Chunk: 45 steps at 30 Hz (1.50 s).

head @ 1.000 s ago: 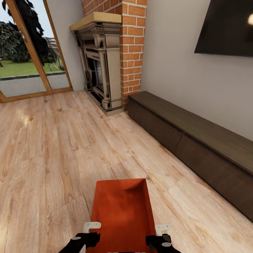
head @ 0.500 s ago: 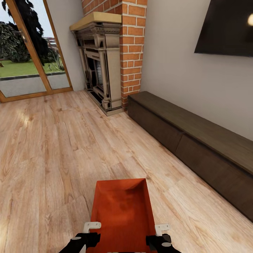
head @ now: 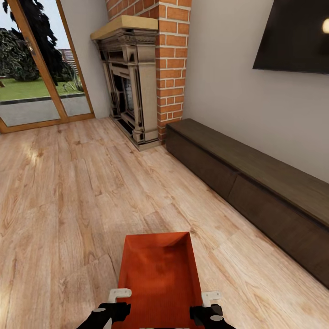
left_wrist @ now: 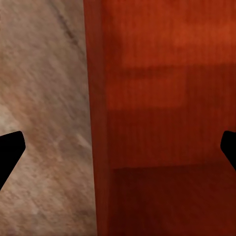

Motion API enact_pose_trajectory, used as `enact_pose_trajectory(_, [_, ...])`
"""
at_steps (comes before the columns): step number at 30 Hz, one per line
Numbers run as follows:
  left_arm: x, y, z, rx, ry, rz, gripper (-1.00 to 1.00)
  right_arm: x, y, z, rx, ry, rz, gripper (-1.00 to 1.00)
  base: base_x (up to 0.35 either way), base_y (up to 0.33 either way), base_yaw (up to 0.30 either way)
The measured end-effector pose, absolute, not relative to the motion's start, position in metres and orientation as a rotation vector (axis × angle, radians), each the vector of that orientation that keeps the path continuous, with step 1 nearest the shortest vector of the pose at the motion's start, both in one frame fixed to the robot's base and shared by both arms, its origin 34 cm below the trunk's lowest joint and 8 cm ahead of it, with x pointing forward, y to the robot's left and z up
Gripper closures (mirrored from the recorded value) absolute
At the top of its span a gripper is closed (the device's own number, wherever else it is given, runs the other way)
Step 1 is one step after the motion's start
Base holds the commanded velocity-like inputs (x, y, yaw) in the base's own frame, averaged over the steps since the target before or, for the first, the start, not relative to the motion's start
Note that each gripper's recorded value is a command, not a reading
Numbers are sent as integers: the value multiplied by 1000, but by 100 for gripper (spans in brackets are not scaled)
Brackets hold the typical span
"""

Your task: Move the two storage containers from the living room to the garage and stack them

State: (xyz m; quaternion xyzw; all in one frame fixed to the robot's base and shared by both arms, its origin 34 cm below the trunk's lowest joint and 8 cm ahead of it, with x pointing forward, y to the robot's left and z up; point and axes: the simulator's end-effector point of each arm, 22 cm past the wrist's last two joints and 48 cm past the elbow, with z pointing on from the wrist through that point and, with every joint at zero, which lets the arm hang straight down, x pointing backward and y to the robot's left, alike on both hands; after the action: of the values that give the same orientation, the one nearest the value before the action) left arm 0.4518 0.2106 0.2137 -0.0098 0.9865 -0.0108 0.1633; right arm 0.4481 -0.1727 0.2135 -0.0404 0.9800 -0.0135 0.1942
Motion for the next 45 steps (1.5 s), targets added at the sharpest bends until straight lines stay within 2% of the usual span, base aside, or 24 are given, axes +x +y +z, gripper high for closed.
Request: enact_pose_trajectory(45, [448,216,198,-34,2813,-10,-100,443,-173,197,-121,2756,-30,-100,0,0,0])
